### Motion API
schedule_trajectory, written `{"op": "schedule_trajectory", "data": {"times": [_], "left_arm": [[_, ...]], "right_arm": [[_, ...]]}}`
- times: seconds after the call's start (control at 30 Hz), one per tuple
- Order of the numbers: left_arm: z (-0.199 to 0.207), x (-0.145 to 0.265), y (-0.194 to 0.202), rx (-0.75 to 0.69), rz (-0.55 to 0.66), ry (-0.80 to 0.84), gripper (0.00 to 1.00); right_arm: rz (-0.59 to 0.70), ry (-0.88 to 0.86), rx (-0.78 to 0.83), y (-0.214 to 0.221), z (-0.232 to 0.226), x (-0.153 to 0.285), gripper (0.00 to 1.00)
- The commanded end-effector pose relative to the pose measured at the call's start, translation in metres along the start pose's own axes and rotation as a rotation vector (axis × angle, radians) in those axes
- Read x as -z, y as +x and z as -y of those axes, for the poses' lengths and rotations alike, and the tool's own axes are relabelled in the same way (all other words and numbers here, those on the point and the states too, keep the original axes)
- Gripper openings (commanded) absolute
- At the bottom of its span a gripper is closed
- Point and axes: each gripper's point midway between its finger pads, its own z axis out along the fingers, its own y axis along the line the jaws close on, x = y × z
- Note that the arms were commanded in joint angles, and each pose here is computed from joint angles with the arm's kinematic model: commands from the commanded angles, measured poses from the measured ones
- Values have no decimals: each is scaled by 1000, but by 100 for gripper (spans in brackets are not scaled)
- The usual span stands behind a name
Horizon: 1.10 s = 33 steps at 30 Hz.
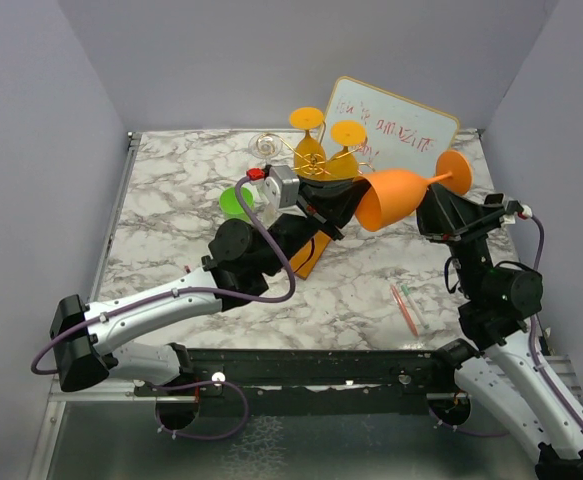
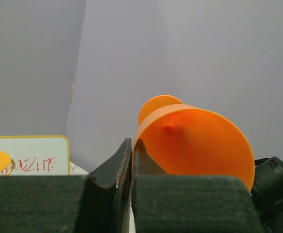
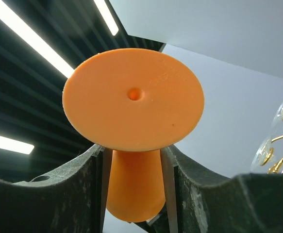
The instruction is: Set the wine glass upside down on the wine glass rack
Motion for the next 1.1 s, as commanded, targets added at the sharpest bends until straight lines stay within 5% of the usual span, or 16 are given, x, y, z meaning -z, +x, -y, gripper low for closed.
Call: {"op": "schedule_trajectory", "data": {"times": [0.0,0.23,0.43,0.57,0.9,1.07], "left_arm": [[11,3,-14,-28,68,53,0],[17,12,-6,-35,46,103,0],[18,20,2,-35,23,122,1],[12,29,1,-39,24,94,19],[9,49,-8,-73,37,94,63],[7,66,-15,-24,28,78,86]], "right_arm": [[66,-54,-47,-12,-9,-3,47],[91,-49,-55,-17,-4,-3,39],[77,-51,-41,-14,-2,-5,16],[69,-38,17,-13,0,-5,1],[123,52,310,-25,3,7,1],[42,83,635,-20,6,10,1]]}}
